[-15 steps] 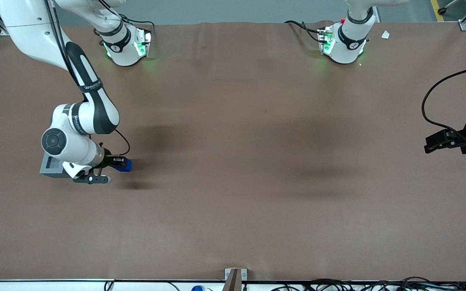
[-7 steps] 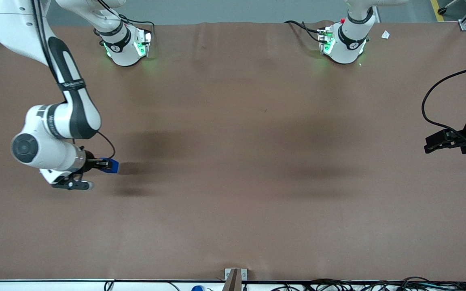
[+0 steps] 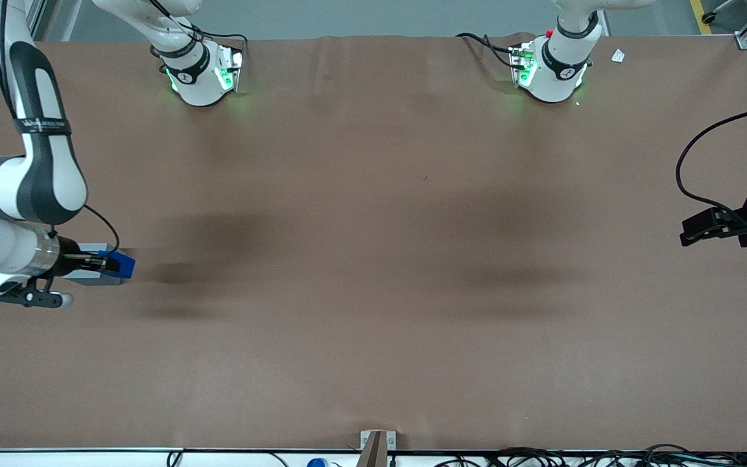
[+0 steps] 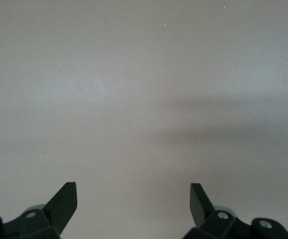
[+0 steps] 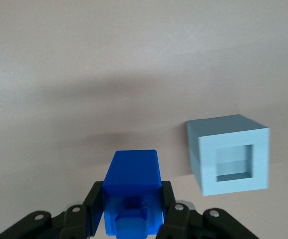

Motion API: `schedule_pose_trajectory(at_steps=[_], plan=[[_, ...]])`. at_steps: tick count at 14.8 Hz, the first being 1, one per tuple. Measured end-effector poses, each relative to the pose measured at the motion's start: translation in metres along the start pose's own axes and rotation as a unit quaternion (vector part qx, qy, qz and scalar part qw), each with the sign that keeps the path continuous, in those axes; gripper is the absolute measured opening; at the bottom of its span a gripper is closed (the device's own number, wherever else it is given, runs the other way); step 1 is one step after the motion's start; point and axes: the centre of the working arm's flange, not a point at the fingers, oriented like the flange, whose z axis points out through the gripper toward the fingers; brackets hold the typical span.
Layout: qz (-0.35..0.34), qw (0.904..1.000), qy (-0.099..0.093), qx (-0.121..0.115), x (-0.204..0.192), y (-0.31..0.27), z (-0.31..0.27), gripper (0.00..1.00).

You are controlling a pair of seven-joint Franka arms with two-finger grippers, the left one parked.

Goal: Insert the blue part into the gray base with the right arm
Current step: 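Lift the blue block and carry it over the gray base's opening, then lower the blue block into the gray base's opening with the right gripper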

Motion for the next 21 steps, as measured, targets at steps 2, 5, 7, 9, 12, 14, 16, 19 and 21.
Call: schedule_pose_trajectory(at_steps=[2,5,7,9,12,14,16,19,21], plan=[[-0.007,1.0,0.006,-0.005,-0.001,0.015,-0.008,0.51],[-0.031,0.9993,0.007,-0.022,-0.003,0.053,-0.012,0.51],[-0.041,0.9989,0.005,-0.023,-0.005,0.074,-0.011,0.51],[-0.052,0.9984,0.005,-0.022,-0.006,0.083,-0.011,0.51],[-0.063,0.9977,0.003,-0.023,-0.007,0.088,-0.01,0.51],[-0.069,0.9973,0.005,-0.025,-0.008,0.094,-0.007,0.51],[-0.07,0.9972,0.008,-0.025,-0.009,0.1,0.002,0.51],[-0.064,0.9976,0.009,-0.023,-0.014,0.108,0.02,0.51],[-0.06,0.9979,0.006,-0.022,-0.016,0.114,0.026,0.51]])
